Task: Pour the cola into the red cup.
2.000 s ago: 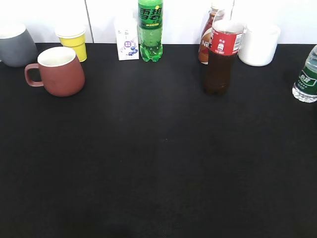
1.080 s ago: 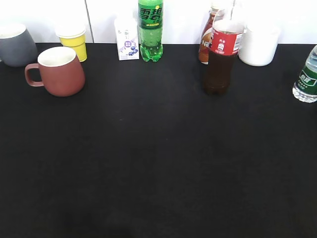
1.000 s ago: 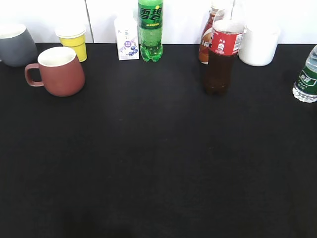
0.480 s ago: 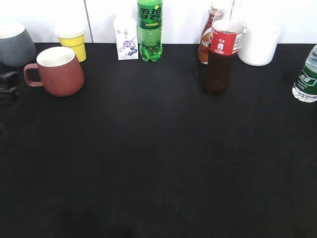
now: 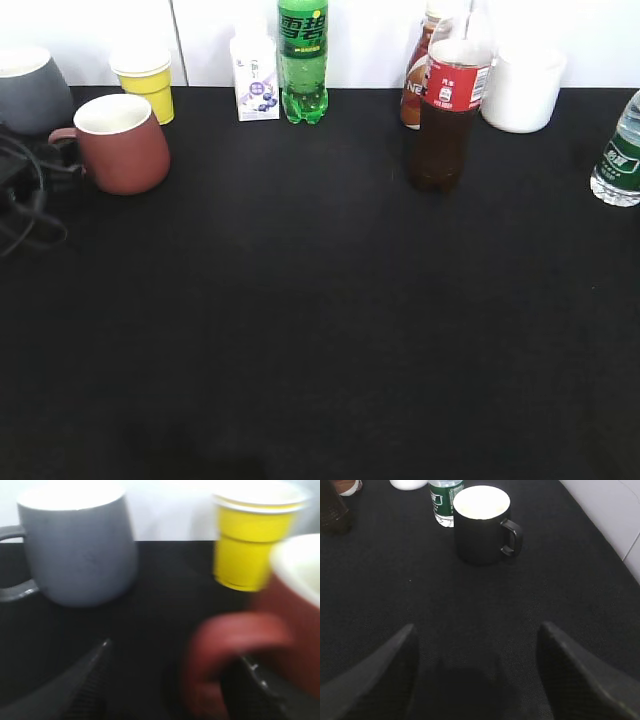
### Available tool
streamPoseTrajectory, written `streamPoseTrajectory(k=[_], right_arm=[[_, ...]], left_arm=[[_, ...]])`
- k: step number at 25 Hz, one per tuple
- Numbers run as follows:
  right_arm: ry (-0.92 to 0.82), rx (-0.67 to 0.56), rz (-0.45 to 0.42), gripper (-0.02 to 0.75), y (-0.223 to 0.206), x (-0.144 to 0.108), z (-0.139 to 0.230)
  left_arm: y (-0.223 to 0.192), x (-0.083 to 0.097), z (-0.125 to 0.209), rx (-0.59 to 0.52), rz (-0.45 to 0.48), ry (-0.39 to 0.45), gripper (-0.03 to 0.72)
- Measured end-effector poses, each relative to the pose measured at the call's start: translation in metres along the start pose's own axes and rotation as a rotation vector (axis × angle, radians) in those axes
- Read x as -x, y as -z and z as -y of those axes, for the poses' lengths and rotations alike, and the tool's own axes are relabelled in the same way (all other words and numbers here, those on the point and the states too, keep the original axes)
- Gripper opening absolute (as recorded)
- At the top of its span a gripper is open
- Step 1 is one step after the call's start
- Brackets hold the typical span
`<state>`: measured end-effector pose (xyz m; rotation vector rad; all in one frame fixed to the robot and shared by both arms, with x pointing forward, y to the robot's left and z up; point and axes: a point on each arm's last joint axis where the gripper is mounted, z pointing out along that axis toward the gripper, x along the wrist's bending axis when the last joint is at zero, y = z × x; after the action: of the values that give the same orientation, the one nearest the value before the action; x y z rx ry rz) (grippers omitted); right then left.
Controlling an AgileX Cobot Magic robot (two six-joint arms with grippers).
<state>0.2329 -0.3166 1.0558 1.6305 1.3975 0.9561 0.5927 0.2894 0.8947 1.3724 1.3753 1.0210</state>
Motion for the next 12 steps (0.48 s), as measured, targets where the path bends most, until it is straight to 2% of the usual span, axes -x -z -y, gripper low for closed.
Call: streamPoseTrajectory(k=[2,3,6,9,10,12], right_arm=[[0.0,0.0,0.0,0.555,0.0,0.0,0.0],[0.0,0.0,0.0,0.555,0.0,0.0,0.0],[0.0,0.0,0.0,0.555,0.0,0.0,0.0],[0.0,0.0,0.0,0.555,0.0,0.0,0.0],[0.0,0.0,0.0,0.555,0.0,0.0,0.0],[0.0,0.0,0.0,0.555,0.0,0.0,0.0]], left_arm=[[-0.022,-0.003,0.0,0.022,0.036,-0.037,0.486],[-0.033,-0.004,0.0,0.033,0.058,-0.058,0.426],[-0.045,0.001,-0.002,0.057,0.104,-0.097,0.081],[-0.041,0.002,-0.003,0.052,0.119,-0.111,0.071],[-0.033,0.005,-0.007,0.055,0.147,-0.129,0.071],[-0.009,0.017,-0.023,0.15,0.251,-0.163,0.071]])
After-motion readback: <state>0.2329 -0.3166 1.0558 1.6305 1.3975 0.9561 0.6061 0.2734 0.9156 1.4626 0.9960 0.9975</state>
